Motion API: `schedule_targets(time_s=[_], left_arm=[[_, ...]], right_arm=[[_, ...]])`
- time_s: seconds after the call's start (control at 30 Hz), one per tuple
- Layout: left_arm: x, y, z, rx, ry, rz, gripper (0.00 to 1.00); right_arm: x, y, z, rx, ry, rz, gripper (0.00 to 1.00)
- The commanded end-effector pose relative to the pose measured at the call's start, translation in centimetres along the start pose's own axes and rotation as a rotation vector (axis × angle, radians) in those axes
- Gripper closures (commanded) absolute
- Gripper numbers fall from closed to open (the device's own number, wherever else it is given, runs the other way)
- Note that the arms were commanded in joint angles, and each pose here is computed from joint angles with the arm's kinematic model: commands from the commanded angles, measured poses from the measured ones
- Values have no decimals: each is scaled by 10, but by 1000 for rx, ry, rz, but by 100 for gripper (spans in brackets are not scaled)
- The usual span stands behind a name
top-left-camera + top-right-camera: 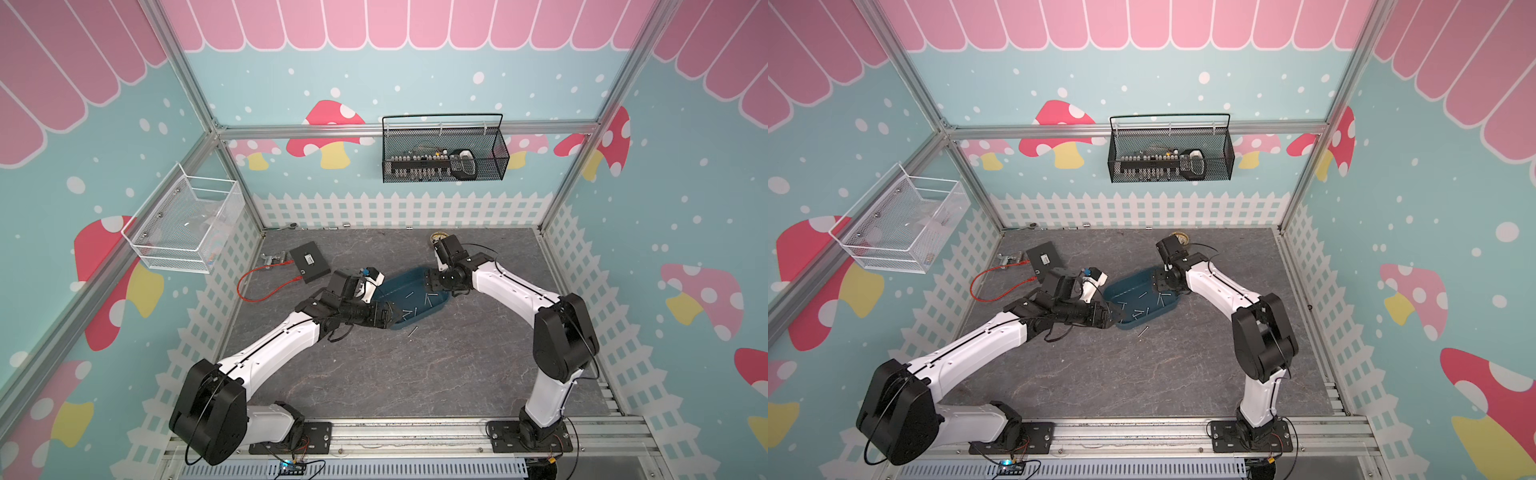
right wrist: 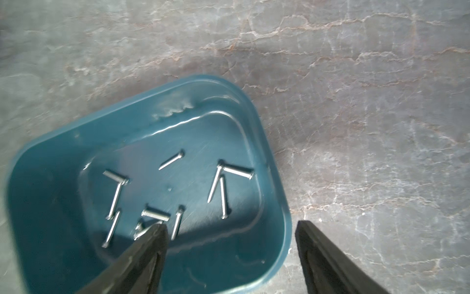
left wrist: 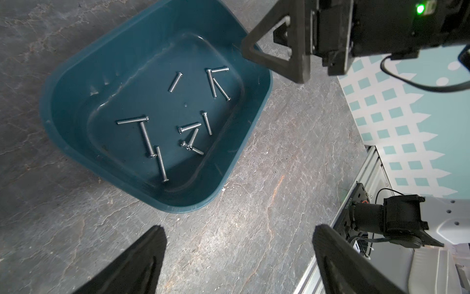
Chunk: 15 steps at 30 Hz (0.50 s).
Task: Put the screws on the desktop into the storage box
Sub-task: Place the screw in the storage box, then move the storage box to the center of the board.
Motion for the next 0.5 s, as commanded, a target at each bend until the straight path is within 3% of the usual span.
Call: schedule_targets(time_s=[0.0, 0.23, 0.47], left_arm=[[5, -7, -3, -48, -38, 23, 5], [13, -9, -6, -53, -68, -4, 1], [40, -16, -5, -54, -124, -76, 1]], right_arm=[[13, 3, 18, 44, -21, -55, 12], [21, 18, 75, 108, 1, -86, 8], [13, 31, 96, 143, 26, -119, 7]])
Point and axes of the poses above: each gripper's point midway between its finger pads, its own x axis back along the fingers, its own y axis along the line the jaws close on, z = x × y, the point moved 10 cm from there along x, back along the fingers, and after that the axes turned 1 degree about -x, right-handed, at the moved point
